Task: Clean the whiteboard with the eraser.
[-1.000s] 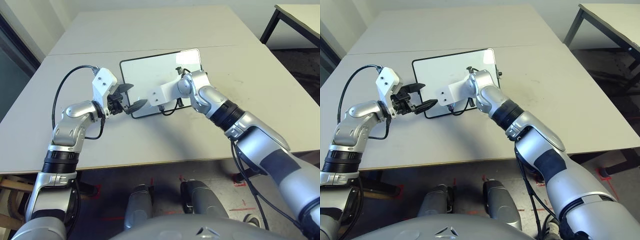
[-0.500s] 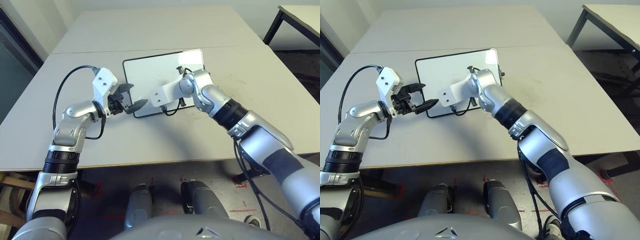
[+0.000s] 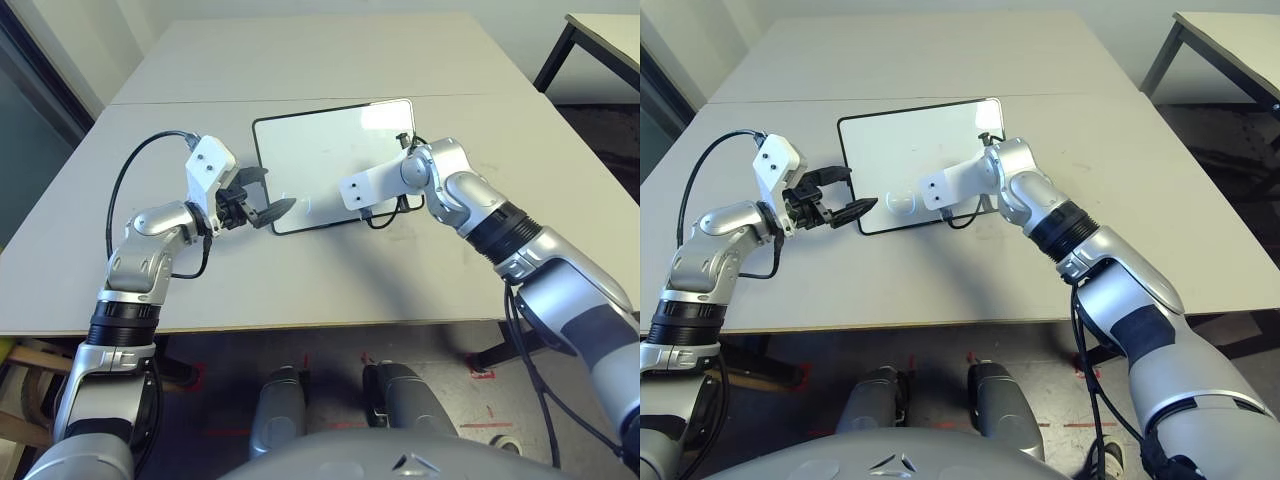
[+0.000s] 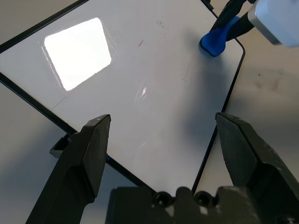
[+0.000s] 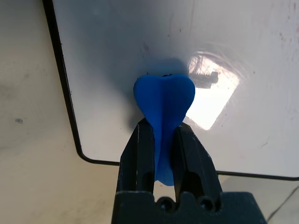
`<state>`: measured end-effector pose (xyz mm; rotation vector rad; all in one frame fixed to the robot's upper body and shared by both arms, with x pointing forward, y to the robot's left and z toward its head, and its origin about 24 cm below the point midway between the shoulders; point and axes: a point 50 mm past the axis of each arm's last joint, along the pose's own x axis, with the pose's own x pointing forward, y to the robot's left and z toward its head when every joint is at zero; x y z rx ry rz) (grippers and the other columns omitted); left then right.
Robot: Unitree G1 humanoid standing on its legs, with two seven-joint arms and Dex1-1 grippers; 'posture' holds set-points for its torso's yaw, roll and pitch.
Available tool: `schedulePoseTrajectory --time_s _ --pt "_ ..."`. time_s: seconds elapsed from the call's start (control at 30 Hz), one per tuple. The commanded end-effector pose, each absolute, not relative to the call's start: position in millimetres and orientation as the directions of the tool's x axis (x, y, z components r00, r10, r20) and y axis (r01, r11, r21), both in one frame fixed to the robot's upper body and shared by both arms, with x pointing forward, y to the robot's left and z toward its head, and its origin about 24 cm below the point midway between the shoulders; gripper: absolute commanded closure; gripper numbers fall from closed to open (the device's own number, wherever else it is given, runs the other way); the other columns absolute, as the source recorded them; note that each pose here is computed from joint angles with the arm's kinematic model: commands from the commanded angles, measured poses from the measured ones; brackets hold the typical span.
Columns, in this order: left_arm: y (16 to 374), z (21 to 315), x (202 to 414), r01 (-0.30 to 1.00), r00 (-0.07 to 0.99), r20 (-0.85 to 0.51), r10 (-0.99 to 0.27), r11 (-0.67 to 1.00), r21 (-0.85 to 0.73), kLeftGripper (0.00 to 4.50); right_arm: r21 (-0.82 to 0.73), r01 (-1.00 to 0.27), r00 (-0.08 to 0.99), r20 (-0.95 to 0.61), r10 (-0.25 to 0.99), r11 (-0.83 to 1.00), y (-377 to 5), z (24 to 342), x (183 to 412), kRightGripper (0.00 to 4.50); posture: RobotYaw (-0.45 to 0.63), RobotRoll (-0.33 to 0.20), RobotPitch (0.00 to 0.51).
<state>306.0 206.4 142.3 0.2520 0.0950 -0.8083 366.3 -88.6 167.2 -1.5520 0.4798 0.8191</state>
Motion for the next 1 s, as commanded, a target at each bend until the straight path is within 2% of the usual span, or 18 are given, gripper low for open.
schedulePoseTrajectory --time_s 0.03,0.23,0.37,0.5,0.63,0.83,1.0 --pt "203 140 306 0.735 0.678 -0.182 -0.712 0.653 0.181 0.0 -0.657 -0.751 0.63 -0.743 0.224 -0.066 -99 195 361 4.17 -0.1 0.0 0.079" --pt "200 136 306 0.744 0.669 -0.189 -0.719 0.647 0.167 0.0 -0.624 -0.78 0.617 -0.752 0.232 0.052 -135 230 353 4.17 -0.12 0.0 0.078" --pt "201 138 308 0.744 0.668 -0.185 -0.721 0.646 0.171 0.0 -0.567 -0.762 0.634 -0.75 0.186 0.314 -176 242 357 4.17 -0.13 0.0 0.074" --pt "200 138 311 0.745 0.667 -0.186 -0.721 0.644 0.174 0.0 -0.452 -0.684 0.635 -0.755 0.163 0.572 -204 228 368 4.17 -0.14 0.0 0.068" --pt "198 138 313 0.748 0.663 -0.183 -0.726 0.64 0.176 0.0 -0.354 -0.581 0.614 -0.781 0.11 0.733 -228 204 376 4.17 -0.14 0.0 0.066" --pt "198 138 314 0.751 0.661 -0.184 -0.728 0.636 0.179 0.0 -0.19 -0.413 0.583 -0.806 0.098 0.891 -239 179 383 4.17 -0.13 0.0 0.063" --pt "200 138 313 0.746 0.666 -0.186 -0.722 0.64 0.183 0.0 -0.096 -0.339 0.554 -0.824 0.116 0.936 -239 162 383 4.17 -0.12 0.0 0.062"
